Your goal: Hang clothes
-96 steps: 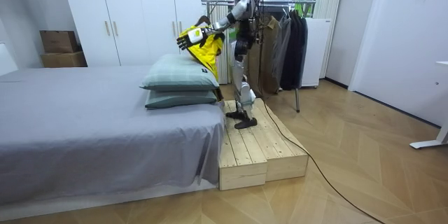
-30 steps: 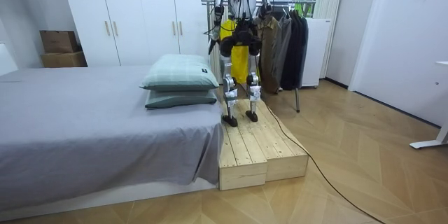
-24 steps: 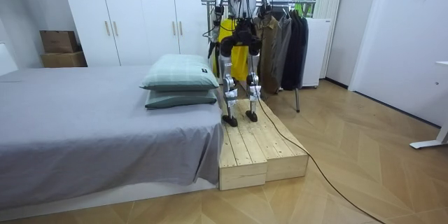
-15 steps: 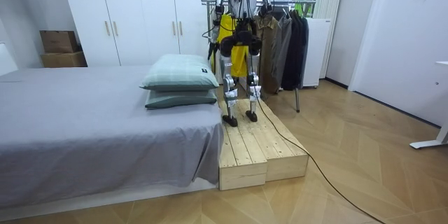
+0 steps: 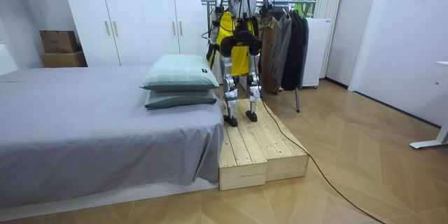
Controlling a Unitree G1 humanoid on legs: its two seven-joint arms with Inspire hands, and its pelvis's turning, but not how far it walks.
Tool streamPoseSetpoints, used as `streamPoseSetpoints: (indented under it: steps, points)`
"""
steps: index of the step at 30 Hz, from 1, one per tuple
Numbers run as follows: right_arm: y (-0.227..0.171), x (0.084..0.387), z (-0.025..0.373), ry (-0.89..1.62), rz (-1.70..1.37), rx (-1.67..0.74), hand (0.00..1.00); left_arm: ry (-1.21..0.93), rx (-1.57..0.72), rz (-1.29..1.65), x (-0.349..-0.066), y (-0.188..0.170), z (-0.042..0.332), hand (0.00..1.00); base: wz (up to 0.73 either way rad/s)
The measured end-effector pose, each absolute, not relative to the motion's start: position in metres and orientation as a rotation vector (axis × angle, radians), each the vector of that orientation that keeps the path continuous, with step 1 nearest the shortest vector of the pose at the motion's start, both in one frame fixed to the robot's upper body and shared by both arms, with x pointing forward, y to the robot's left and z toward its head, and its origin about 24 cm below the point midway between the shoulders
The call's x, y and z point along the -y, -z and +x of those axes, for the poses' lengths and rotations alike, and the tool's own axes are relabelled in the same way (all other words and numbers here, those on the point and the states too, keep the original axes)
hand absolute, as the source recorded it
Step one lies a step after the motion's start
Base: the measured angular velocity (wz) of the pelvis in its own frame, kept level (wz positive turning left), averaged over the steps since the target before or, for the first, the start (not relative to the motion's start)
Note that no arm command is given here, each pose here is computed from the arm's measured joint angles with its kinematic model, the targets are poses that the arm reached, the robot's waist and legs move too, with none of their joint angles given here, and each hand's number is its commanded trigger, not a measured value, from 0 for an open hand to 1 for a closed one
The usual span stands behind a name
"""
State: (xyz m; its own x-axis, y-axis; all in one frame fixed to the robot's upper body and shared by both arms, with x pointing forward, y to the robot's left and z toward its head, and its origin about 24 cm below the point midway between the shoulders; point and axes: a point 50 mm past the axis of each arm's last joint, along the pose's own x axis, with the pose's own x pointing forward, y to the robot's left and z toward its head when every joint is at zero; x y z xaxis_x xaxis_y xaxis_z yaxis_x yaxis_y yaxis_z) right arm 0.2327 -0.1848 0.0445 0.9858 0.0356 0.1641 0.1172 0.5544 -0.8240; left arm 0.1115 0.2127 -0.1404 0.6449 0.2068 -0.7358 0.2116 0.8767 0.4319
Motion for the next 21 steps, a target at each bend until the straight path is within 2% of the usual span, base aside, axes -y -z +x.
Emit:
streamPoseSetpoints:
  steps: [6, 21]
  points:
    - [-0.048, 0.187, 0.236, 0.054, -0.976, 0.181, 1.00, -0.001, -0.883, 0.517, -0.213, 0.141, 0.111, 0.00, 0.00]
    - [-0.049, 0.188, 0.245, -0.003, -0.688, 0.101, 1.00, 0.026, -0.893, 0.560, -0.212, 0.142, 0.111, 0.00, 0.00]
